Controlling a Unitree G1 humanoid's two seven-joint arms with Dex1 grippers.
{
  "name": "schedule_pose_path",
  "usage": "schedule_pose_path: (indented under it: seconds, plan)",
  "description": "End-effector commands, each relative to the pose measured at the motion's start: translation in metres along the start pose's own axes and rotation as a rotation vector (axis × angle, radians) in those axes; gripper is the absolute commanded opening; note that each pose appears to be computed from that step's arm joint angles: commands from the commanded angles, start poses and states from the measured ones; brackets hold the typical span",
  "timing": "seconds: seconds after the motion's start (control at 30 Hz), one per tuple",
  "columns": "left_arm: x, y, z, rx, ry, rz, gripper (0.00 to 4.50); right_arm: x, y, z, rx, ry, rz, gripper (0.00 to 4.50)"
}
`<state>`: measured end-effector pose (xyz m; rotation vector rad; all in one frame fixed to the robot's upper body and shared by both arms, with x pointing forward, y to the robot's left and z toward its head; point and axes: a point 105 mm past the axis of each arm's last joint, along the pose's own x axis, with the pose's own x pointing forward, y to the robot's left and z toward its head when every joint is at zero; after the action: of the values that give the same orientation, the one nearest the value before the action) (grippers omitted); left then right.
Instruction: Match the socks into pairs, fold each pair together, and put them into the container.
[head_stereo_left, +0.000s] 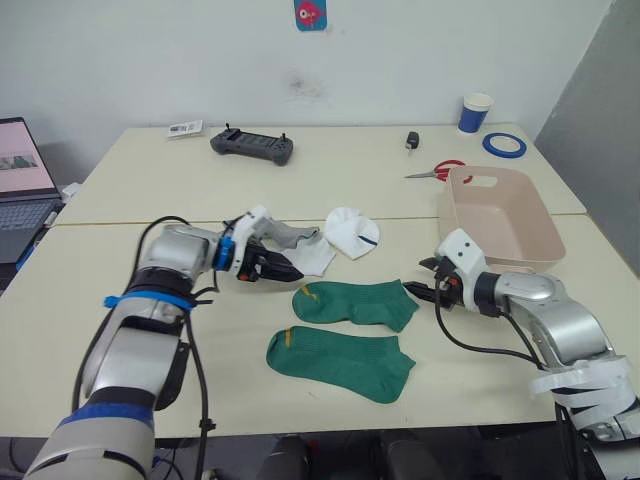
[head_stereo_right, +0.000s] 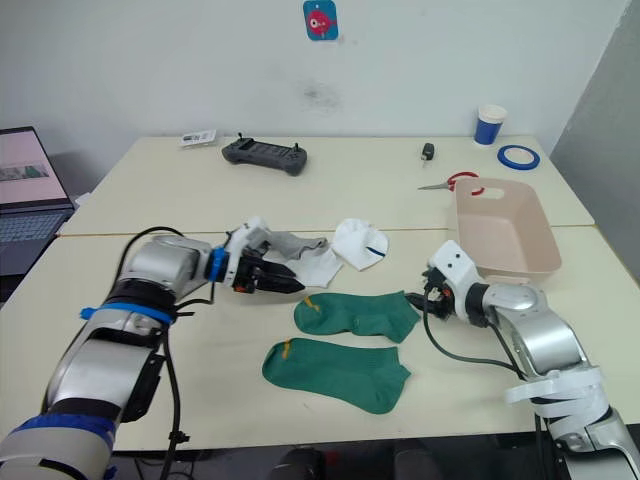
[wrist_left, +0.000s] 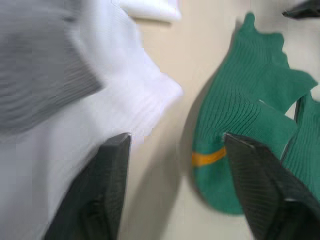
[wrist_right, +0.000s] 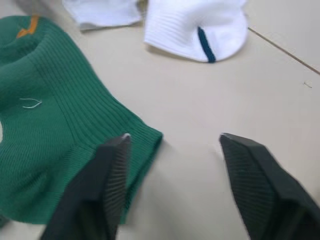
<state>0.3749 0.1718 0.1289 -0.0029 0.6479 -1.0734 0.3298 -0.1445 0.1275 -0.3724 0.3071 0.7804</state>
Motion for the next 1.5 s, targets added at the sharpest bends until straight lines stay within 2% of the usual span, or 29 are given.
schedule_pose_path:
  seconds: [0.03, 0.17, 0.27, 0.4, 0.6, 0.7, 0.8, 0.9, 1.07, 1.23, 1.4, 1.5]
  plan:
    - [-0.017, -0.010, 0.006, -0.054, -0.104, 0.007, 4.42, -0.014, 0.004, 0.020, -0.020, -0.094, -0.008, 4.46]
    - [-0.023, -0.025, -0.017, -0.305, -0.192, 0.007, 4.47, -0.019, 0.020, 0.028, -0.022, -0.152, 0.030, 4.48]
    - [-0.015, -0.035, -0.036, -0.399, -0.210, 0.032, 4.47, -0.021, 0.030, 0.034, -0.030, -0.189, 0.061, 4.48]
    - [0.003, -0.048, -0.048, -0.472, -0.241, 0.065, 4.47, -0.021, 0.039, 0.036, -0.021, -0.206, 0.080, 4.48]
    - [0.022, -0.042, -0.068, -0.529, -0.216, 0.187, 4.47, -0.023, 0.044, 0.033, -0.005, -0.200, 0.087, 4.48]
    - [0.032, -0.047, -0.073, -0.548, -0.189, 0.180, 4.47, -0.025, 0.044, 0.028, -0.004, -0.181, 0.075, 4.48]
    - [0.039, -0.054, -0.081, -0.576, -0.156, 0.169, 3.94, -0.027, 0.043, 0.025, 0.001, -0.171, 0.063, 4.50]
    - [0.045, -0.059, -0.084, -0.629, -0.147, 0.147, 3.02, -0.029, 0.042, 0.024, 0.007, -0.168, 0.051, 4.50]
    - [0.052, -0.074, -0.072, -0.704, -0.165, 0.043, 1.59, -0.030, 0.042, 0.023, 0.009, -0.166, 0.047, 4.50]
    - [0.045, -0.065, -0.063, -0.717, -0.186, 0.055, 0.06, -0.031, 0.042, 0.023, 0.014, -0.168, 0.042, 4.50]
    - [0.032, -0.055, -0.054, -0.698, -0.220, 0.070, 0.06, -0.031, 0.041, 0.020, 0.023, -0.160, 0.025, 4.50]
    - [0.023, -0.050, -0.048, -0.677, -0.237, 0.083, 0.06, -0.029, 0.031, 0.010, 0.073, -0.125, -0.047, 4.50]
